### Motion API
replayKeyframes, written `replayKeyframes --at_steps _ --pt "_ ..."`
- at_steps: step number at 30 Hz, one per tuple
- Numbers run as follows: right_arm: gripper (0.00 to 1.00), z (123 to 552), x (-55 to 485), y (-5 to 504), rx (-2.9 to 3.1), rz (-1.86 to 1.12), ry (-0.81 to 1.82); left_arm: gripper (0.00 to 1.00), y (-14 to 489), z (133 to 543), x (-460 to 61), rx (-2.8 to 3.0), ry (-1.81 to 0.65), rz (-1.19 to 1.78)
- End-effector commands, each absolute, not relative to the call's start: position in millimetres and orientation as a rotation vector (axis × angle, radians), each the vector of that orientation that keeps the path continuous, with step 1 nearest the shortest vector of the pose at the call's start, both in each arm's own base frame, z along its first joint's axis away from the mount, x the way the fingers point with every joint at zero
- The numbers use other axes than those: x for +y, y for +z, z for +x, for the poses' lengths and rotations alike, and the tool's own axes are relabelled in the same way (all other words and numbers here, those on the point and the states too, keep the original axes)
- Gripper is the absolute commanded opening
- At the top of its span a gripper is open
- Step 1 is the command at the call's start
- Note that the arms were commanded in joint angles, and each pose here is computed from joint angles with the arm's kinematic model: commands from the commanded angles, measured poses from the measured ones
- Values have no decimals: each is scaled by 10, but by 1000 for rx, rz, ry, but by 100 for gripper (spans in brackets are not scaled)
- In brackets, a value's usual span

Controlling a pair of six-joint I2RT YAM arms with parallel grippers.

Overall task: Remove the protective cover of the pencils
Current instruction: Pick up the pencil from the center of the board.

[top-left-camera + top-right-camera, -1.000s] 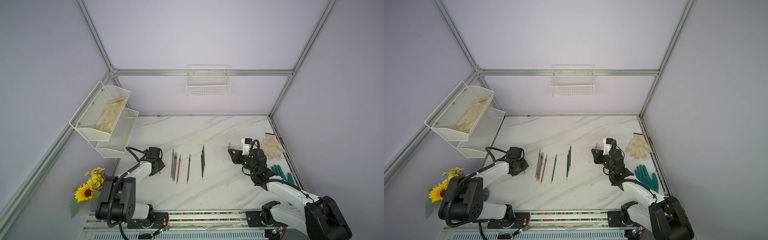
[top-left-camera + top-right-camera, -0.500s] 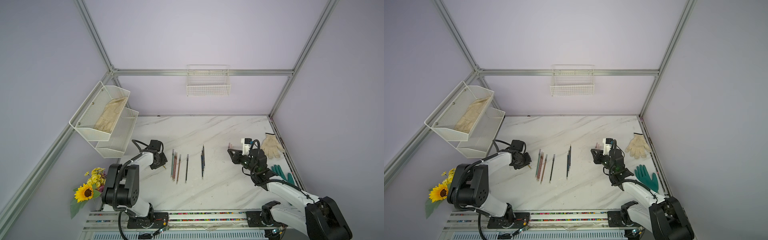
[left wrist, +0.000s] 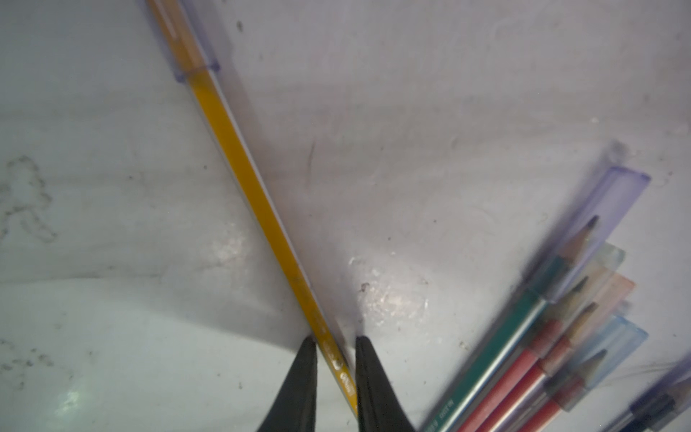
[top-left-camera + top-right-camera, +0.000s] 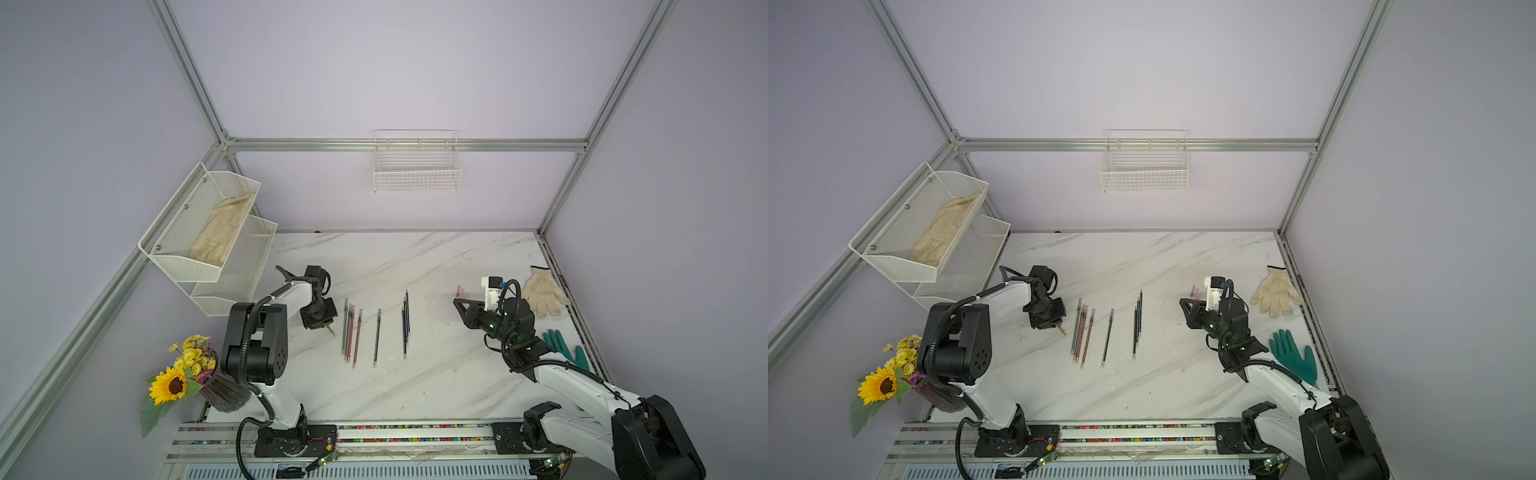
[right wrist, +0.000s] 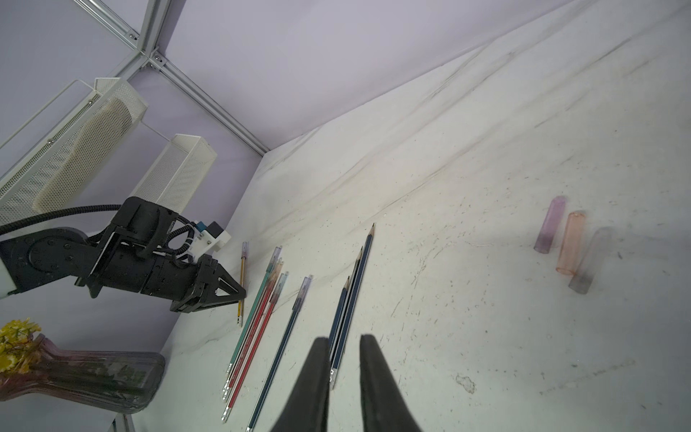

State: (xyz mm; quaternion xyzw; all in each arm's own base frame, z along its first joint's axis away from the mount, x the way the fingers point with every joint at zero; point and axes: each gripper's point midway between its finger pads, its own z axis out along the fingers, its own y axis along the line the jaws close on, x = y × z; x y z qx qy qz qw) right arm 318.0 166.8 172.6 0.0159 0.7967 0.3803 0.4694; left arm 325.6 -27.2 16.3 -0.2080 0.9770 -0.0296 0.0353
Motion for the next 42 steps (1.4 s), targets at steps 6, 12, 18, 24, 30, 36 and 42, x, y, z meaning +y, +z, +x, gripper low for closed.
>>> replayKeyframes --at_steps 6,12,18,24,30,36,42 --pt "46 3176 1732 1760 1951 20 968 11 -173 2595 -224 3345 70 -625" --pt "51 3174 1728 1791 1946 16 964 3 -152 2581 -193 3341 102 -615" --pt "51 3172 1715 1777 1948 17 955 0 -16 2670 -170 3277 119 -584" --pt "51 3174 1748 1722 1954 -7 962 1 432 2887 -336 3120 51 -499" --pt "51 3114 1979 1773 1928 -113 1119 2 1180 3095 -782 2886 -47 -225" --pt "51 2947 2420 1915 1934 -351 1427 5 1777 3053 -1459 2650 -353 172" --pt "50 2701 3003 2002 1986 -537 1603 5 1838 2753 -1893 2601 -466 419"
